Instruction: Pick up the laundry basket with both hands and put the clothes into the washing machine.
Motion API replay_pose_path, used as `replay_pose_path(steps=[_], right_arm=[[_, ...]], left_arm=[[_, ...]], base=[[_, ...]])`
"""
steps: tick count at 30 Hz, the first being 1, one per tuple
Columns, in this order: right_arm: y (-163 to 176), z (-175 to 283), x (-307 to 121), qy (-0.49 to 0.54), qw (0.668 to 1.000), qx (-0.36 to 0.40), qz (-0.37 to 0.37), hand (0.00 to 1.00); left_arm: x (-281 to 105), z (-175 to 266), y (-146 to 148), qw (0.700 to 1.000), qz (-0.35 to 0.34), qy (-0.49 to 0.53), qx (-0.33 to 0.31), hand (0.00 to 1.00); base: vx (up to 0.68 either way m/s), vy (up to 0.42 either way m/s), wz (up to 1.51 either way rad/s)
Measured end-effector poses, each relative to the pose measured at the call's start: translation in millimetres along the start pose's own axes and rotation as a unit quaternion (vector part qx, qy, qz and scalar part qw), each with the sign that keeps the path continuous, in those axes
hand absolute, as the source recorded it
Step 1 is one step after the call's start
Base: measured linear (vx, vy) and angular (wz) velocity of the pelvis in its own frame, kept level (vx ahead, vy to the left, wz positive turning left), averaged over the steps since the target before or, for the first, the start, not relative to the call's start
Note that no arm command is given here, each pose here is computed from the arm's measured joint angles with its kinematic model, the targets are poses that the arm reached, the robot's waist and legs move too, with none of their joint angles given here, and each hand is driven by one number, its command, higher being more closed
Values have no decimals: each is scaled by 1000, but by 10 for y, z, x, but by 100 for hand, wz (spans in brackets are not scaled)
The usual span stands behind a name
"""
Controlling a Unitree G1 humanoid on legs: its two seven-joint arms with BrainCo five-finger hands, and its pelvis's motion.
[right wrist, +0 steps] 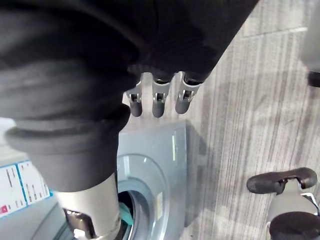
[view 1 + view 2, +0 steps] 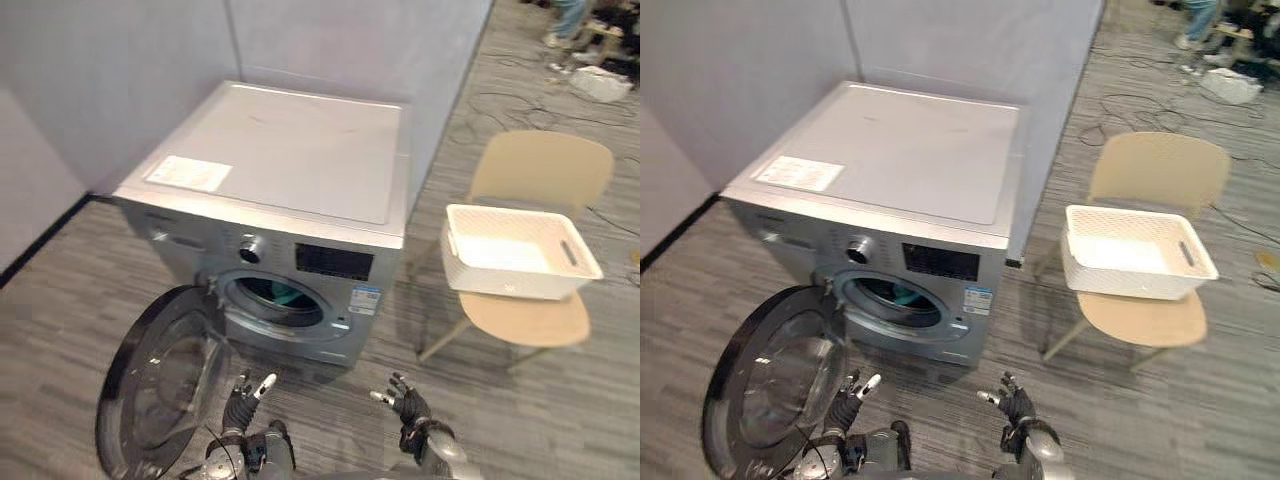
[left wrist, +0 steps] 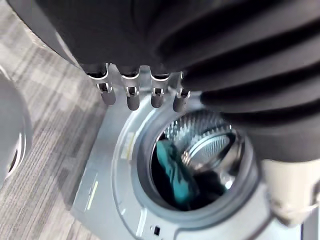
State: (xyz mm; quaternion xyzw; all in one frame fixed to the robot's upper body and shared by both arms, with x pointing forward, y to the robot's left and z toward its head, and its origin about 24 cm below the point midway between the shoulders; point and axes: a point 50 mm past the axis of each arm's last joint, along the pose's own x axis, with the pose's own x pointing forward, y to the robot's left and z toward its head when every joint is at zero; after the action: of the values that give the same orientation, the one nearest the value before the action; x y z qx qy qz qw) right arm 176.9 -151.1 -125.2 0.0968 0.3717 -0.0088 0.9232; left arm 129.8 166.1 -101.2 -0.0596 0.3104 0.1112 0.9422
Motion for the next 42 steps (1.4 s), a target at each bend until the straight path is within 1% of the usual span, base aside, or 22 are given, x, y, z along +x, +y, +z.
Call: replay_pose_path(steps=[2,3,8,10,11,12,14,16,18,19,23,26,28,29,31,32,33,34,35,38,40,42], right_arm=[[-23,197,87,-14,999,-43,3,0],[-71,231,96,-16,998,-63,-6,0],[-363,44,29,32,996,-55,-55,0],[-554,-34,-37,50,994,-52,-83,0],[-599,-53,-58,53,993,-52,-90,0],[-693,-82,-101,56,992,-48,-104,0],[-832,-141,-175,62,989,-28,-129,0],[-901,-280,-260,80,986,-4,-147,0],[-840,-462,-322,106,985,0,-139,0],[-779,-592,-362,128,983,5,-131,0],[-756,-752,-439,155,979,15,-131,0],[-746,-817,-490,165,978,4,-126,0],[-703,-738,-442,155,982,-30,-106,0],[-686,-715,-427,152,983,-40,-99,0],[-646,-581,-347,140,984,-88,-67,0],[-629,-525,-313,134,984,-99,-59,0],[-561,-233,-167,92,987,-130,-37,0],[-508,-2,-73,57,988,-142,-29,0],[-486,91,-41,42,988,-146,-27,0],[-393,455,48,-20,987,-157,-18,0],[-355,576,65,-43,986,-159,-17,0],[-361,655,66,-58,986,-153,-24,0]], left_arm=[[-48,5,38,999,15,-6,-35,0],[-70,-7,129,998,36,-6,-59,0],[-205,-134,533,985,136,7,-107,0],[-352,-219,842,966,212,10,-148,0],[-403,-228,927,958,237,6,-164,0],[-504,-237,1093,941,282,-6,-188,0],[-646,-201,1337,913,347,-31,-212,0],[-688,-28,1480,896,382,-74,-216,0],[-661,213,1543,885,393,-124,-216,0],[-547,487,1511,882,379,-172,-221,0],[-461,648,1489,877,386,-188,-215,0],[-506,708,1634,880,399,-183,-180,0],[-440,844,1756,897,382,-182,-127,0],[-384,880,1774,904,371,-178,-114,0],[-95,934,1808,942,297,-136,-71,0],[-5,935,1787,952,274,-122,-67,0],[345,1085,1577,978,176,-97,-62,0],[544,1265,1389,987,119,-97,-56,0],[621,1367,1299,988,101,-102,-54,0],[925,1936,784,989,18,-135,-55,0],[994,2168,573,986,-1,-152,-69,0],[1009,2244,495,983,-22,-166,-79,0]], base=[[-175,-86,35],[-190,-94,46],[-198,7,65],[-125,148,22],[-119,236,7],[-91,245,2],[-65,454,3],[-70,533,38],[-107,349,81],[-132,295,76],[-143,206,23],[-104,58,-27],[-99,-16,-41],[-80,-45,-27],[-65,-50,-32],[-129,-57,-46],[-148,-58,-34],[-157,-60,-29],[-104,-47,-12],[-62,-40,-13],[-17,-47,-8],[-2,-64,-13]])
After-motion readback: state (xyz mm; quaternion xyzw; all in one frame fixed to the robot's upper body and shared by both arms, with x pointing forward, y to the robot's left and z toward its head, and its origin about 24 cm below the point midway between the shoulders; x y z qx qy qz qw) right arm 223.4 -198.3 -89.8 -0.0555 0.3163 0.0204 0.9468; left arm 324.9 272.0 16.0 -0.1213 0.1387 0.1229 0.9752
